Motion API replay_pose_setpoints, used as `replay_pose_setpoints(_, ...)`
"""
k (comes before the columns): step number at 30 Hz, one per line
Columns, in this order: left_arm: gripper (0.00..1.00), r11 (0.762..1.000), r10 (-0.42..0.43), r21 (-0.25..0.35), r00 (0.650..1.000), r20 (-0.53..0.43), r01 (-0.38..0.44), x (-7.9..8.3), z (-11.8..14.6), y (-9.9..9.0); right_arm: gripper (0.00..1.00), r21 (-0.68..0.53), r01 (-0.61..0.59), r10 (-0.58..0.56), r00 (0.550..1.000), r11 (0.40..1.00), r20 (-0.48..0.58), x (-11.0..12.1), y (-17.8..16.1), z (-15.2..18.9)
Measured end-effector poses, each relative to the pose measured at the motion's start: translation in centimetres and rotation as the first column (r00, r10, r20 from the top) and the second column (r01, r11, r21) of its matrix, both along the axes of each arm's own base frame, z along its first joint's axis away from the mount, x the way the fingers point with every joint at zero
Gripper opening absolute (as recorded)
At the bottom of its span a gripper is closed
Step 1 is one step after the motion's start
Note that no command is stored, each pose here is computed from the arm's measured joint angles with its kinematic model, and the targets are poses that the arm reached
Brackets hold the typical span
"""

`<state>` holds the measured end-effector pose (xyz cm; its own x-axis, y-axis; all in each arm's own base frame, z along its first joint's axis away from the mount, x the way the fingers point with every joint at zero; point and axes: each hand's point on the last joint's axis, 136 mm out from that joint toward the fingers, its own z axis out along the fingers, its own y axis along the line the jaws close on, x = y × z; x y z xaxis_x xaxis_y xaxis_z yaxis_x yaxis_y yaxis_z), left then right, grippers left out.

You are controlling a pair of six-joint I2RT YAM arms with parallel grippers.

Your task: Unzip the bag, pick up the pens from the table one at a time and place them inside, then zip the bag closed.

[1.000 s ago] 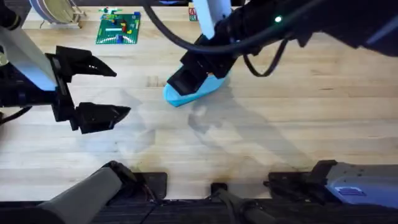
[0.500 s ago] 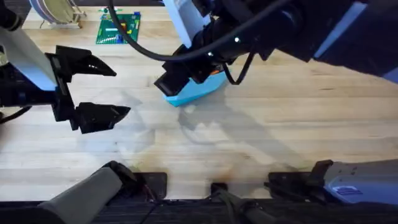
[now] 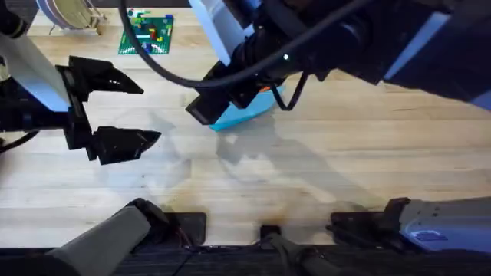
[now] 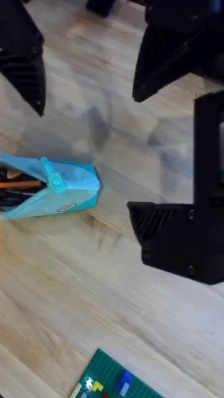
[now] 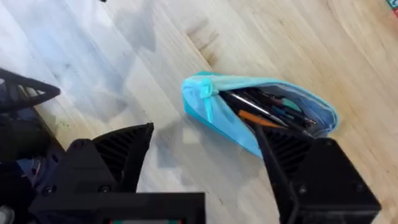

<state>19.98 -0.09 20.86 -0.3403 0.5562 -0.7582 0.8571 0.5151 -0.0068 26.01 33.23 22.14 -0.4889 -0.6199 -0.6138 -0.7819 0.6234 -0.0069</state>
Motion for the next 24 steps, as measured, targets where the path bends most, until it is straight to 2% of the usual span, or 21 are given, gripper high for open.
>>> replay_pose_setpoints(4, 0.993, 1.0, 0.0, 0.0, 1.0, 0.0, 0.0, 0.0, 0.0, 0.0, 0.99, 0.0, -0.013, 0.013, 1.0, 1.0, 0.001, -0.3, 0.5, -0.1)
replay_pose_setpoints(13, 0.993, 1.0, 0.0, 0.0, 1.0, 0.0, 0.0, 0.0, 0.0, 0.0, 0.959, -0.036, -0.017, 0.016, 1.0, 0.999, -0.026, 0.4, 1.7, -2.9)
replay_pose_setpoints(24, 0.993, 1.0, 0.0, 0.0, 1.0, 0.0, 0.0, 0.0, 0.0, 0.0, 0.955, -0.075, 0.0, -0.001, 1.0, 0.997, -0.013, 1.1, 2.1, -4.4)
